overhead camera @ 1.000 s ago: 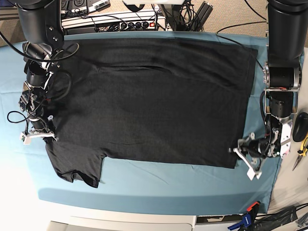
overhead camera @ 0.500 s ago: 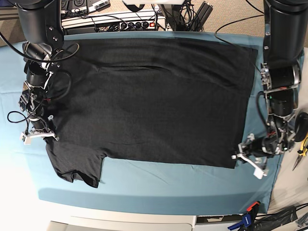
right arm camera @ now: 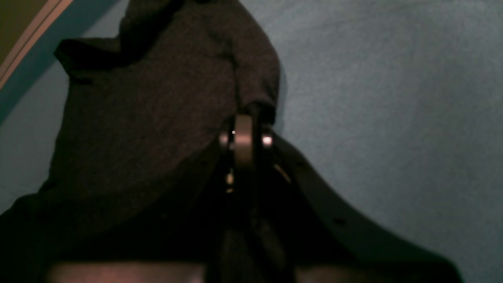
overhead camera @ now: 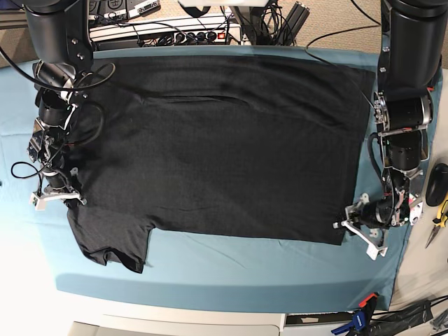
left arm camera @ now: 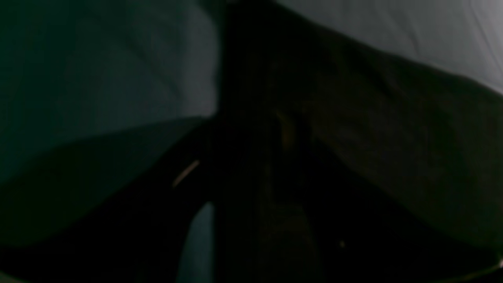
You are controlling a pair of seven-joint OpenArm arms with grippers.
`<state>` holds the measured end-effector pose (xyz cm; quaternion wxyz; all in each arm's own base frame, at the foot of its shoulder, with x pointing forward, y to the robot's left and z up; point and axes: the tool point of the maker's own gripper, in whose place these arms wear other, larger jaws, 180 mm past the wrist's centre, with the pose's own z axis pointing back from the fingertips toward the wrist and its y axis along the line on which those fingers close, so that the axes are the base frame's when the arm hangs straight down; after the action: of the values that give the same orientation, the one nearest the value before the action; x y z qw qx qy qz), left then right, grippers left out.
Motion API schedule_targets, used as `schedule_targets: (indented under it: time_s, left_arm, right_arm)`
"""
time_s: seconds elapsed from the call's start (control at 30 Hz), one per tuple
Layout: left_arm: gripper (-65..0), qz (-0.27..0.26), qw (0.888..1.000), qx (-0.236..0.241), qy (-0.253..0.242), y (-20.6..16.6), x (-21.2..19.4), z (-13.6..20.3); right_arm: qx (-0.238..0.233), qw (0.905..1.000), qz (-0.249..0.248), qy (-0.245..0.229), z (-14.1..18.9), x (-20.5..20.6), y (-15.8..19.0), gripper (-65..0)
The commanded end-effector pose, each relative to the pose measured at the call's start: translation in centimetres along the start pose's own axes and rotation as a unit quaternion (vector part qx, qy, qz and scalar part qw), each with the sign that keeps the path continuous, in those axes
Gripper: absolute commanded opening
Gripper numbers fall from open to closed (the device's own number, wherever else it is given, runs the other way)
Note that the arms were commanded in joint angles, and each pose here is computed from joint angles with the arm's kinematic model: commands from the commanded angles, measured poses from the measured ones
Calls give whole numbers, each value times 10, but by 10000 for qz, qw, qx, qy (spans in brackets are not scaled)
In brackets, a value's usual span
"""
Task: Fold the T-shirt properly
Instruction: 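Move the left gripper down to the shirt's side edge near the hem, then grasp the shirt's side edge with both grippers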
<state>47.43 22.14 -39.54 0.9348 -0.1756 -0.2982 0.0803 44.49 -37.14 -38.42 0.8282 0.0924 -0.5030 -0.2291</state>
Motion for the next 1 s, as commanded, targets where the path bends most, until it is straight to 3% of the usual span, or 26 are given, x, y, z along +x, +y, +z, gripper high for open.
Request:
schedule_targets:
  time_s: [0.0, 0.3, 0.57, 0.97]
  left_arm:
    - [-440, -43, 9994, 101, -334, 5, 30, 12]
    - [-440, -6, 9992, 156, -362, 13, 23, 12]
    - [-451, 189, 9994, -208, -222, -2, -9, -5]
    - [-461, 115, 9975, -604, -344, -20, -3, -4]
  right_arm:
    - [25, 9999, 64, -123, 1, 17, 1, -650]
    - [26, 9999, 63, -122, 0, 17, 1, -650]
    - [26, 9999, 63, -122, 0, 17, 1, -650]
    - [26, 9999, 63, -124, 0, 17, 1, -650]
